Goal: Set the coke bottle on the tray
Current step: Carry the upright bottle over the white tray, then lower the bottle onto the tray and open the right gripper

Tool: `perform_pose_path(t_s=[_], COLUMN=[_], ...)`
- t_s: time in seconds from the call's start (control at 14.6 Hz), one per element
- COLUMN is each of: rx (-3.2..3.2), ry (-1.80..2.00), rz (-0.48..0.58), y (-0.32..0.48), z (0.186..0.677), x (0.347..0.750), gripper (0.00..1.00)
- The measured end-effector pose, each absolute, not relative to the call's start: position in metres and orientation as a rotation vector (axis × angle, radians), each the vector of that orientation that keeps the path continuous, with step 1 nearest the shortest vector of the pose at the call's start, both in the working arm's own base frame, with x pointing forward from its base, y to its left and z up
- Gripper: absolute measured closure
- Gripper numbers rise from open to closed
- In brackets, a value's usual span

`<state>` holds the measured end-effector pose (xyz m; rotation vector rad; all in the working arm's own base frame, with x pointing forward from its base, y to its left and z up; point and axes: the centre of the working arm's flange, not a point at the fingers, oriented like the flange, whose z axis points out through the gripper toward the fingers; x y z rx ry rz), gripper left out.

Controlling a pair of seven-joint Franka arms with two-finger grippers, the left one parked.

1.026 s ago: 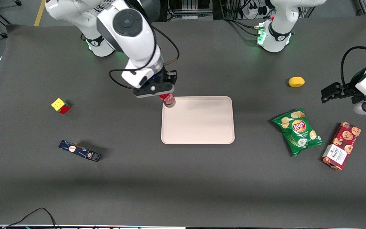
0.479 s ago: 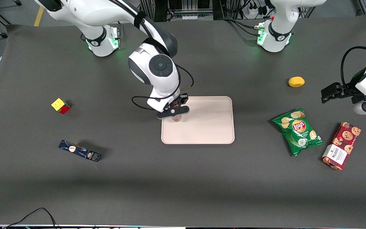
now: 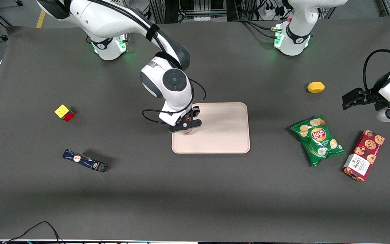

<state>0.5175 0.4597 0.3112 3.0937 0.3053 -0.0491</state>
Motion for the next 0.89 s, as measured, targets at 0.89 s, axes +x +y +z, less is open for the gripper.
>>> perform_pose_path(t_s=[0.89], rx=[3.1], ry=[0.286], rz=[-0.052], y=[0.456], z=[0.293], x=[0.525], gripper=[0.28])
